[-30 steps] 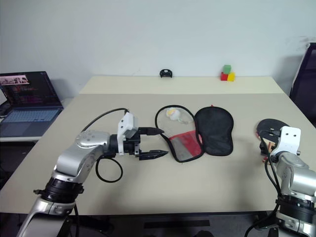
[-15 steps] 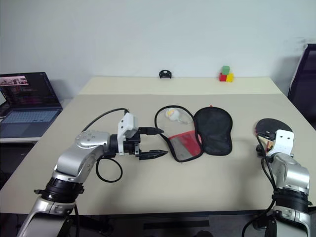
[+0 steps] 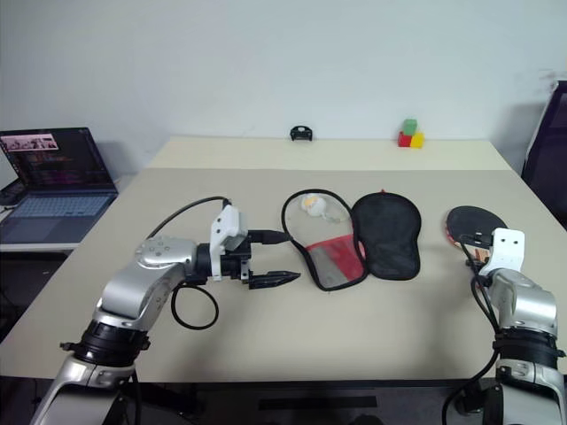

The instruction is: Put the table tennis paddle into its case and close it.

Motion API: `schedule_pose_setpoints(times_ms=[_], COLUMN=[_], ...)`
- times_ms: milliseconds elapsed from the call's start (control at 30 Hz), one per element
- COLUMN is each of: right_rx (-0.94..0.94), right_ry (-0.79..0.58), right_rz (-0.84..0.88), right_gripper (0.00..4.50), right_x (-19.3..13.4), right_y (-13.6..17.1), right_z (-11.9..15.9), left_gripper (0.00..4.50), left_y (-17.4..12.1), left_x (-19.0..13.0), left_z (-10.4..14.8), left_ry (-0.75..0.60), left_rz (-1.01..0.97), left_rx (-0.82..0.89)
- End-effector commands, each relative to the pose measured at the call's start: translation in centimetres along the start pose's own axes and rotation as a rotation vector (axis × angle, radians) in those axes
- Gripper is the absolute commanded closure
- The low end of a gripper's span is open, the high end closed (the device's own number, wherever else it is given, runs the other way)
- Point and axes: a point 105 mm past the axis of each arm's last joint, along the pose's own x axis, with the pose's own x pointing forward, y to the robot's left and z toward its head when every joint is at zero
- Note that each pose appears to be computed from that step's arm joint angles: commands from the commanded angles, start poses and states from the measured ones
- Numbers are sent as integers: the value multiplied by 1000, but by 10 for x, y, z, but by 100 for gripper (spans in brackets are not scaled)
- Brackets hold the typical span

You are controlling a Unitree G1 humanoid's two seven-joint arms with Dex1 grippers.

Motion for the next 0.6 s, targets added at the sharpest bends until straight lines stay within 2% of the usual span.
schedule_pose_setpoints(times_ms=[33,200,367,600], right_rx=[-14,-46,-44,-50], right_ry=[7,-23,-93,-172], right_rz=[-35,-3,13,84], right_gripper=[338,338,338,338], right_x=[-4,-13,-24,-44], right_y=[-16,-15,-11,13], right_z=[2,11,31,57], left_gripper=[0,0,0,0], left_y=[1,2,2,4], left_x=[-4,-5,-6,-9], left_z=[8,6,5,3], left_ry=[-12,-8,-6,-1], left_rz=[15,19,26,38], left_rx=[42,38,34,27])
